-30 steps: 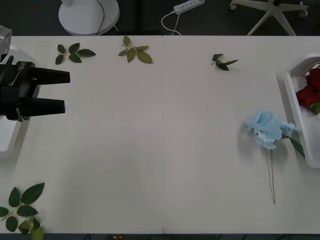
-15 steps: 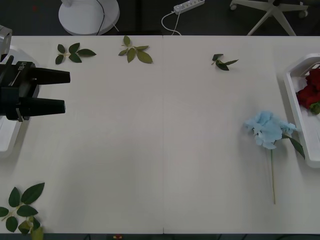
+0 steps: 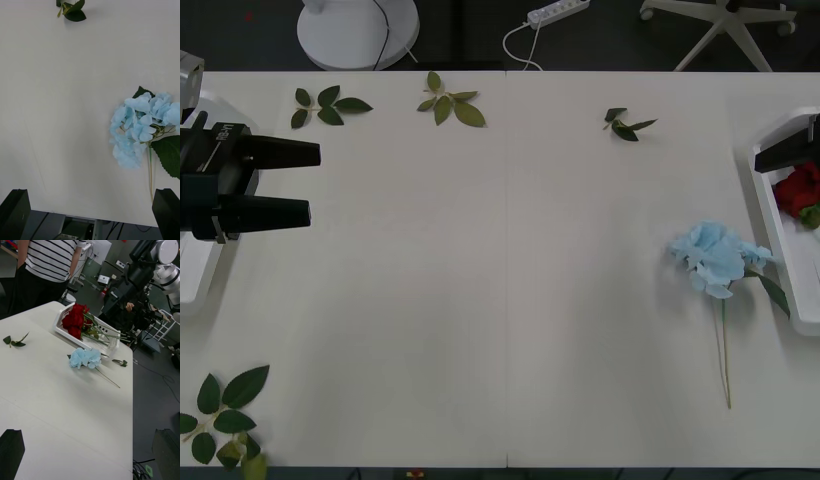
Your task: Place the red flowers into the right box and the blue flowers into the left box. If a person shows an open palm, hand one flower to the person first, then continue sorting.
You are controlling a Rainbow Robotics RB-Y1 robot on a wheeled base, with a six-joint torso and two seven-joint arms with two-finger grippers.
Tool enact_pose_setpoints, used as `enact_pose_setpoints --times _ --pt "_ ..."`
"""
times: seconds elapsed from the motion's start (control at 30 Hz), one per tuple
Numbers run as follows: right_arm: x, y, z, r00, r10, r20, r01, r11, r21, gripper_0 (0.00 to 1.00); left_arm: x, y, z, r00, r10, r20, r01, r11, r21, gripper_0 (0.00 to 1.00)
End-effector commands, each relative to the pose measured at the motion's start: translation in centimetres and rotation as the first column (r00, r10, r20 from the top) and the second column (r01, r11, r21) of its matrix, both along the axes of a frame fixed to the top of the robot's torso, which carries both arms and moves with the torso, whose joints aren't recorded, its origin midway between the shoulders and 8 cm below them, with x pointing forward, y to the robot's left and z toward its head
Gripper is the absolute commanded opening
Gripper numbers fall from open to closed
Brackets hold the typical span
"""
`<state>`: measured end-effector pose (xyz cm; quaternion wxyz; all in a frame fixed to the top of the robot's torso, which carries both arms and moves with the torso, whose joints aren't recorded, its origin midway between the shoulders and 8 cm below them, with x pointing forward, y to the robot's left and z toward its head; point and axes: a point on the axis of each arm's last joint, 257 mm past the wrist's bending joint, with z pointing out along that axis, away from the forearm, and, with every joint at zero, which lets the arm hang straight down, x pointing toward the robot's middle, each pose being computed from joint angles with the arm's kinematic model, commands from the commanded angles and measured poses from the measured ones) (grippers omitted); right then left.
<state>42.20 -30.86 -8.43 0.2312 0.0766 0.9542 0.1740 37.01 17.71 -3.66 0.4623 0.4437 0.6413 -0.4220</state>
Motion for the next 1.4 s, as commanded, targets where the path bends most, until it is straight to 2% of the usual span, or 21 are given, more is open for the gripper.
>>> enact_pose_setpoints --times 0.03,0.33,0.77,1.2,1.4 --pt "-2.1 -0.2 -1.3 1.000 -0.029 -0.004 0.029 0.997 -0.068 0.97 -0.3 -0.1 0.5 1.000 -0.004 -0.009 0.004 1.000 0.010 1.00" --pt "-4.7 -0.9 -6.6 0.999 -0.038 0.032 0.043 0.984 -0.176 0.99 -0.3 -0.1 0.5 1.000 -0.004 -0.009 0.004 1.000 0.010 1.00" --pt "-5.8 -1.9 -14.0 0.998 -0.026 0.054 0.039 0.962 -0.269 0.99 -0.3 -0.1 0.5 1.000 -0.004 -0.009 0.004 1.000 0.010 1.00" --pt "-3.4 -3.0 -20.2 0.993 -0.016 0.113 0.049 0.956 -0.288 0.99 -0.3 -0.1 0.5 1.000 -0.004 -0.009 0.004 1.000 0.010 1.00" --pt "-2.2 -3.4 -21.4 0.992 -0.027 0.121 0.061 0.957 -0.285 0.99 -0.3 -0.1 0.5 1.000 -0.004 -0.009 0.004 1.000 0.010 1.00"
